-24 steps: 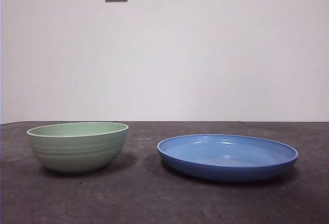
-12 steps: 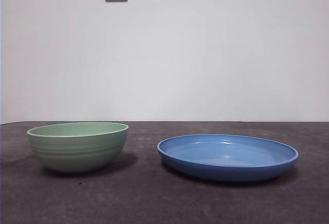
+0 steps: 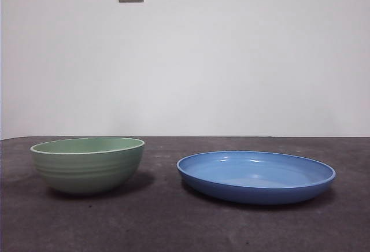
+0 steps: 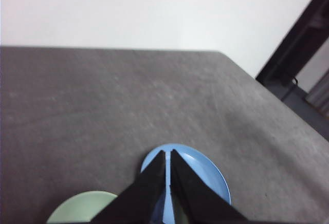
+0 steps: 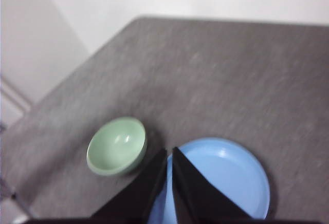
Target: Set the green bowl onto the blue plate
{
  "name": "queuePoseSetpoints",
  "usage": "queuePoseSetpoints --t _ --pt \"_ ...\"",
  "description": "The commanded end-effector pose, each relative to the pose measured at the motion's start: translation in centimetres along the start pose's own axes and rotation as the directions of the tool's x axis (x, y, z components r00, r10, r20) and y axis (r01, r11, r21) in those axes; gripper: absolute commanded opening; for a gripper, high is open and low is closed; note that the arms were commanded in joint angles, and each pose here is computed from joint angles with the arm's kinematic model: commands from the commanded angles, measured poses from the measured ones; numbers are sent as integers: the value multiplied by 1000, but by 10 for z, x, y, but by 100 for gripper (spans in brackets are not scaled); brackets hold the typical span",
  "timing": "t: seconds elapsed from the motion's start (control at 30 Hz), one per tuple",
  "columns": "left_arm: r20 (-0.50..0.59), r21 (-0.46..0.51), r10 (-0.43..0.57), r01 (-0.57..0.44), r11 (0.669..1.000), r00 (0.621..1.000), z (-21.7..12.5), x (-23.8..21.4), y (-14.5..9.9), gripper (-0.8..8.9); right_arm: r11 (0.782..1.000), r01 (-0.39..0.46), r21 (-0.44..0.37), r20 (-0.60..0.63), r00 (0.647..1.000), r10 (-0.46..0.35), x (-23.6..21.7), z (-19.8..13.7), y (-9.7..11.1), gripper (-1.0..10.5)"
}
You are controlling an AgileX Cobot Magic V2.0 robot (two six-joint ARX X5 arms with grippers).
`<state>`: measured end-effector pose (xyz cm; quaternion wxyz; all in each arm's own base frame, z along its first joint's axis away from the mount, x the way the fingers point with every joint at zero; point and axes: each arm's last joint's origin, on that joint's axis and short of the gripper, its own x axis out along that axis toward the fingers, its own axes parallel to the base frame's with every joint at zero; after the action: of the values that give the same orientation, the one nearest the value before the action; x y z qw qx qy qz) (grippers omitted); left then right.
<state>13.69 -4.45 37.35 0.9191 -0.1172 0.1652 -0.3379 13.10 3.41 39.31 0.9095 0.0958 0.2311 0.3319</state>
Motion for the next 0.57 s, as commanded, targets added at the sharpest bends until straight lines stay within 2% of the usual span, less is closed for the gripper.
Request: queuePoseSetpoints --t 0.03,0.23,0.33,0.37,0.5,0.57 --pt "9 43 -25 25 999 1000 5 0 -4 30 999 -24 -48 -33 999 23 6 2 0 12" --pt "2 56 -33 33 998 999 5 1 -5 57 998 -39 -39 -83 996 36 17 1 -2 13" --pt "0 55 -33 33 998 999 5 2 -5 183 999 -37 -33 -92 995 34 20 1 -4 41" --pt "-1 54 -32 32 998 999 5 2 -5 236 999 -32 -32 -94 995 29 20 1 -5 95" --pt "-3 53 -31 31 998 1000 5 3 -4 491 1000 -20 -24 -105 994 17 23 1 -7 447" --pt "-5 52 -30 30 998 1000 4 4 -4 547 1000 -9 -25 -106 994 6 24 1 -7 524"
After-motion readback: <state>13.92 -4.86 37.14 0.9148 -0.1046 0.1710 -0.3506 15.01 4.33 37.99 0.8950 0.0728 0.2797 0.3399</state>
